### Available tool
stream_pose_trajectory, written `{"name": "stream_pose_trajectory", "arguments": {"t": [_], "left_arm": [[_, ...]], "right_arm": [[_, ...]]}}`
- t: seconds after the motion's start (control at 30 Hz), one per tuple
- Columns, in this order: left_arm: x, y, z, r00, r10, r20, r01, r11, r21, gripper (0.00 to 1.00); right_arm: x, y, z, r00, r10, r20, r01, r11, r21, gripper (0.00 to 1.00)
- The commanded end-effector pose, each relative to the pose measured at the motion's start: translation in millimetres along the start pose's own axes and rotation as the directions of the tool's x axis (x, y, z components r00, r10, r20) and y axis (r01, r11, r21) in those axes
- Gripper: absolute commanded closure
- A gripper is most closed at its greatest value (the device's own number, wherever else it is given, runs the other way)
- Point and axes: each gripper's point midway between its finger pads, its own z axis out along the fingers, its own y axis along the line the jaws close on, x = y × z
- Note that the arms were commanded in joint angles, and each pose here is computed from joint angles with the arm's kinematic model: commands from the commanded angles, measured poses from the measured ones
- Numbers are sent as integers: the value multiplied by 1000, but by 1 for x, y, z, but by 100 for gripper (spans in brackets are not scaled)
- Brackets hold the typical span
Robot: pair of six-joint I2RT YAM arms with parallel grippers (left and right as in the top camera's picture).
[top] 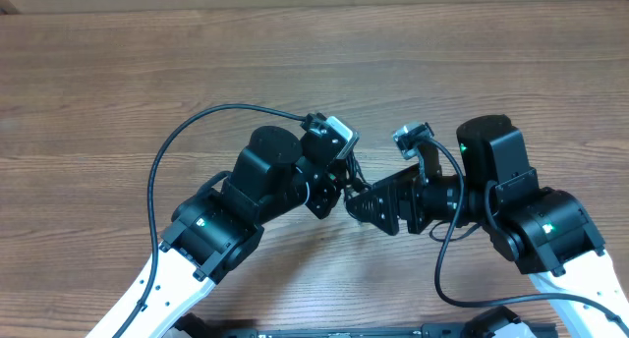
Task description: Untangle cables
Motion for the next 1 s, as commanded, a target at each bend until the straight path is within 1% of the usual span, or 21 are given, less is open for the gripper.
{"name": "stream_pose_trajectory", "arguments": {"t": [0.0,0.1,0.2,0.3,0.4,0.43,0.47,0.5,0.57,0.63,0.77,0.87,0.97], "left_arm": [[-12,-14,-9,998,-59,33,57,995,76,96],[-11,-15,-9,997,-64,30,61,995,81,96],[-11,-15,-9,994,-106,25,103,991,82,96],[-11,-16,-9,992,-120,23,118,989,90,96],[-11,-19,-9,992,-121,20,119,987,106,96],[-10,-23,-10,993,-120,15,117,984,131,96],[-10,-25,-10,993,-120,13,117,983,140,96],[-10,-30,-11,993,-119,6,116,978,170,96],[-10,-34,-11,993,-118,4,115,974,194,96],[-11,-39,-12,993,-115,5,111,969,219,96],[-17,-61,-19,995,-99,17,87,933,348,96],[-20,-81,-28,997,-75,24,55,884,464,96],[-18,-98,-38,999,-16,40,-9,830,558,96]], "right_arm": [[-15,-13,-7,994,64,85,-73,991,110,24],[-23,-13,-7,992,54,113,-67,992,109,24],[-32,-11,-8,988,45,147,-61,993,104,24],[-39,-23,-11,977,80,197,-113,980,166,23],[-43,-51,-20,951,141,275,-224,928,299,23],[-44,-61,-24,938,166,306,-270,901,338,22],[-44,-64,-26,932,174,318,-286,891,352,21],[-43,-75,-32,916,191,353,-332,855,399,21],[-41,-86,-37,902,203,381,-370,818,441,21],[-41,-91,-41,898,200,392,-381,800,464,21],[-41,-92,-42,896,197,397,-383,793,473,21],[-42,-99,-44,892,186,411,-392,772,500,21],[-42,-109,-48,889,175,424,-404,737,542,20]]}}
